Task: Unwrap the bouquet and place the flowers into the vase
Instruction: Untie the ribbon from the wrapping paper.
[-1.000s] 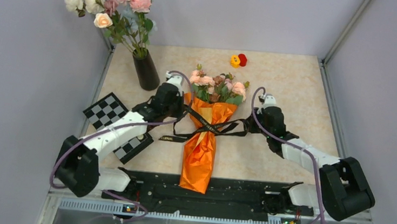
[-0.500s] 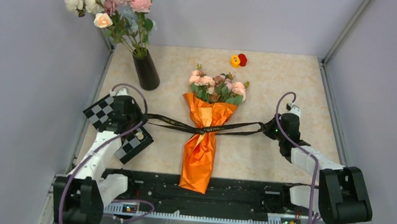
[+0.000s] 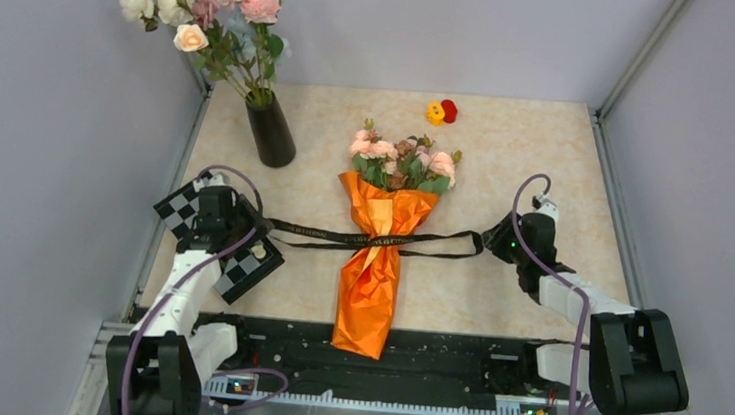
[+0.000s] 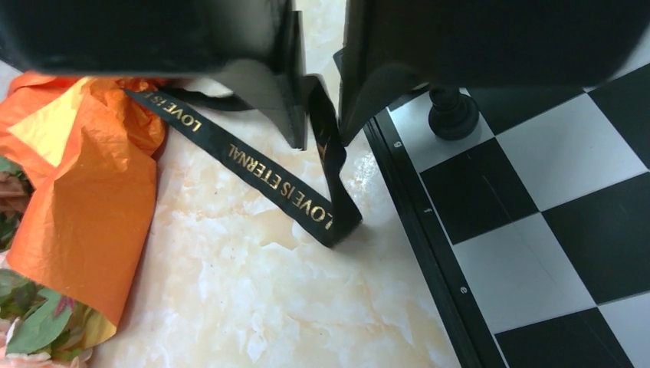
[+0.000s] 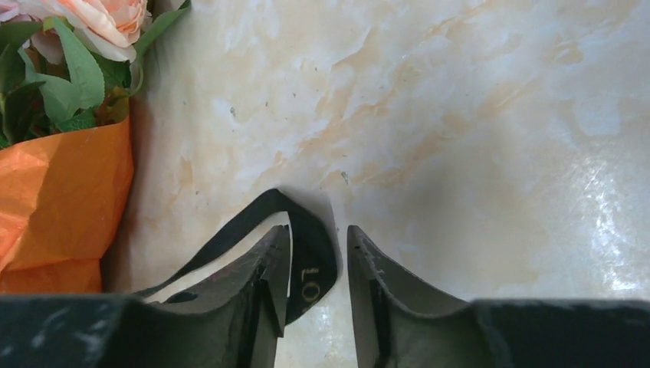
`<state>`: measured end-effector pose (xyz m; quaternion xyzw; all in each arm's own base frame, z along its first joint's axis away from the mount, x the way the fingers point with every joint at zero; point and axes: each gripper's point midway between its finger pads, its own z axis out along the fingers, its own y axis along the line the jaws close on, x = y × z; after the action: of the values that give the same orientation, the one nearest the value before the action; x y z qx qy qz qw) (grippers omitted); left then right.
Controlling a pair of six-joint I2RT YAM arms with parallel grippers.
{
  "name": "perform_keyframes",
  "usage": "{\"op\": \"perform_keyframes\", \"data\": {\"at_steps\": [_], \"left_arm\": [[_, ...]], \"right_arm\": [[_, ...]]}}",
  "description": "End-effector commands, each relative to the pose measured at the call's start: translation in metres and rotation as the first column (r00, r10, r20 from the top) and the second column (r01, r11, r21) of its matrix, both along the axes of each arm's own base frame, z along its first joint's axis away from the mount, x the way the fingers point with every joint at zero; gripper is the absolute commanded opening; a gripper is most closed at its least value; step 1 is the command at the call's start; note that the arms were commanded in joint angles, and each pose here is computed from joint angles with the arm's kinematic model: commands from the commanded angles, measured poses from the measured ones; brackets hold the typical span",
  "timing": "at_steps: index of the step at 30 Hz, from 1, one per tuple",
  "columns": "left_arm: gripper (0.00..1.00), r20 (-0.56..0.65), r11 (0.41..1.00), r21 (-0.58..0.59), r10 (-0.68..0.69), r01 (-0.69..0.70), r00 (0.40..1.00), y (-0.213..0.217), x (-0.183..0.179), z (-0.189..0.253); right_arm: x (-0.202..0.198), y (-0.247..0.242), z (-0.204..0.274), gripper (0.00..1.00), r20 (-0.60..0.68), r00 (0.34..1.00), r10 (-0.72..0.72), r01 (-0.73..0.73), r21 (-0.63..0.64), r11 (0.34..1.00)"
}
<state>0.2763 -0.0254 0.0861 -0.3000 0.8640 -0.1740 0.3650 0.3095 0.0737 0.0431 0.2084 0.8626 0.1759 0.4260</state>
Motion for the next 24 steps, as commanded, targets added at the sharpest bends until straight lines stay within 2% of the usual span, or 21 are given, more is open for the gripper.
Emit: {"op": "perform_keyframes", "data": {"at_steps": [1, 4, 7, 12, 16, 22, 24], "left_arm": [[0.44, 0.043, 0.999, 0.009, -0.032, 0.032, 0.999, -0.001, 0.008, 0.014], [0.74, 0.048, 0.998, 0.033, -0.050, 0.048, 0.998, 0.001, 0.008, 0.022], [0.87, 0.065, 0.994, 0.033, -0.103, 0.101, 0.993, -0.005, 0.010, 0.035], [0.94, 0.106, 0.975, 0.020, -0.220, 0.219, 0.970, -0.022, 0.011, 0.048], [0.95, 0.092, 0.952, 0.000, -0.306, 0.308, 0.947, -0.038, 0.007, 0.044], [0.95, 0.039, 0.924, 0.006, -0.382, 0.382, 0.923, -0.059, 0.006, 0.032], [0.94, 0.026, 0.903, 0.018, -0.430, 0.430, 0.902, -0.075, 0.005, 0.029]], "right_arm": [[0.011, -0.004, 0.023, 0.45, 0.084, 0.996, 0.007, -0.005, -0.017, 1.000], [0.010, -0.005, 0.035, 0.59, 0.128, 0.991, 0.034, -0.027, -0.051, 0.998], [0.008, 0.002, 0.055, 0.67, 0.193, 0.975, 0.114, -0.100, -0.081, 0.992], [0.001, 0.033, 0.096, 0.71, 0.338, 0.882, 0.328, -0.307, -0.115, 0.945], [-0.008, 0.070, 0.109, 0.73, 0.407, 0.777, 0.481, -0.478, -0.117, 0.871], [-0.029, 0.131, 0.104, 0.72, 0.382, 0.608, 0.696, -0.700, -0.155, 0.697], [-0.032, 0.144, 0.099, 0.72, 0.359, 0.575, 0.735, -0.735, -0.166, 0.657]]}}
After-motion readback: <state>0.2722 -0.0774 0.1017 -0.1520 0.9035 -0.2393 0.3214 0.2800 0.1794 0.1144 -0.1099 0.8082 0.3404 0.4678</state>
